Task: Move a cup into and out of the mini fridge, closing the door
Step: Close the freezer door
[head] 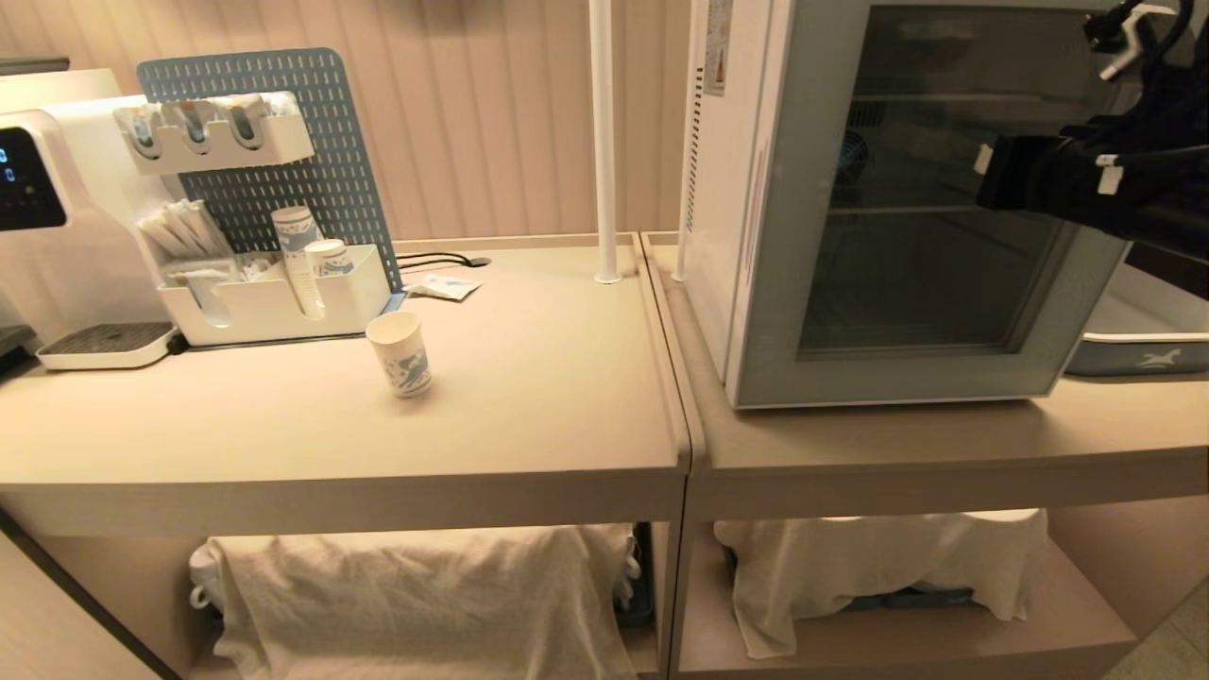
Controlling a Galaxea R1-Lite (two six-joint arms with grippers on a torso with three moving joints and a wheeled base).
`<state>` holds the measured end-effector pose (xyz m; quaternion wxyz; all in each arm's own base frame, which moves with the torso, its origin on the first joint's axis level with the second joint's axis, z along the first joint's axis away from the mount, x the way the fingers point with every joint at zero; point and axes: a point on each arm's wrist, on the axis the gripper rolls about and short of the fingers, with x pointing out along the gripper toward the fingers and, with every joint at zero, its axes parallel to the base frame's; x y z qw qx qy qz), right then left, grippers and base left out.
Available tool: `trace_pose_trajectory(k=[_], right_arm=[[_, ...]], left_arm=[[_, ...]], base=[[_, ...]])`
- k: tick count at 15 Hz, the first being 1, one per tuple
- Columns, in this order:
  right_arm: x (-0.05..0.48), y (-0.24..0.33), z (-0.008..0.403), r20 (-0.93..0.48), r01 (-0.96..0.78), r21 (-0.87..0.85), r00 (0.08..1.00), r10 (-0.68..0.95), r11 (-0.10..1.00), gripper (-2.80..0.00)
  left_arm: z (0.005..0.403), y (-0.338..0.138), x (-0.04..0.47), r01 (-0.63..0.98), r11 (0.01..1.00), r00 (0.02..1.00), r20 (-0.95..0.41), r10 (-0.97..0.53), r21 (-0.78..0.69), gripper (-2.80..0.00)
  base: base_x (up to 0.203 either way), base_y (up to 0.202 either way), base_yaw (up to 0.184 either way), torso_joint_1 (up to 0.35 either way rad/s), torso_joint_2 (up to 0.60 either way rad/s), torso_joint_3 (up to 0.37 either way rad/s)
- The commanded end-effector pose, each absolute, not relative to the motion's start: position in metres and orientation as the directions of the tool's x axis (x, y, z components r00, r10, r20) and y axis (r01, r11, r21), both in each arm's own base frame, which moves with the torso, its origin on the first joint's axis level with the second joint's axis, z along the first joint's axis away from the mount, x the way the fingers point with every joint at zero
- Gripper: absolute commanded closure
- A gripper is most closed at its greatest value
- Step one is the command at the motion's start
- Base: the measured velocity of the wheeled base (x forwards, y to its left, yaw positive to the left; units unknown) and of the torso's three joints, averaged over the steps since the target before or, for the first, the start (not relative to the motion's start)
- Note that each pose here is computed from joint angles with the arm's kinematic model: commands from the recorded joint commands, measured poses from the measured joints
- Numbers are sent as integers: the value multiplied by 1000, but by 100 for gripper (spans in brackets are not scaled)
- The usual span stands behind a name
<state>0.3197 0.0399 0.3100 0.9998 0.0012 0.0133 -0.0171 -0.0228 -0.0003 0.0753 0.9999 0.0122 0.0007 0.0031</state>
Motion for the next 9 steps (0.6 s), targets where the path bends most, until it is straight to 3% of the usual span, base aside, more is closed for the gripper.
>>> trace_pose_trajectory(k=[1, 5, 9], right_arm=[[346, 50, 293, -64, 18, -11, 998, -18, 1000, 0], [309, 36, 294, -117, 8, -156, 993, -26, 988, 0], [271, 25, 293, -143, 27, -184, 988, -54, 983, 0]], left_arm=[[75, 0, -23, -6, 1000, 1000, -2, 6, 25, 0], [75, 0, -23, -6, 1000, 1000, -2, 6, 25, 0], [75, 0, -23, -6, 1000, 1000, -2, 6, 25, 0]], base=[[0, 0, 0, 0, 0, 0], [0, 0, 0, 0, 0, 0], [0, 0, 0, 0, 0, 0]])
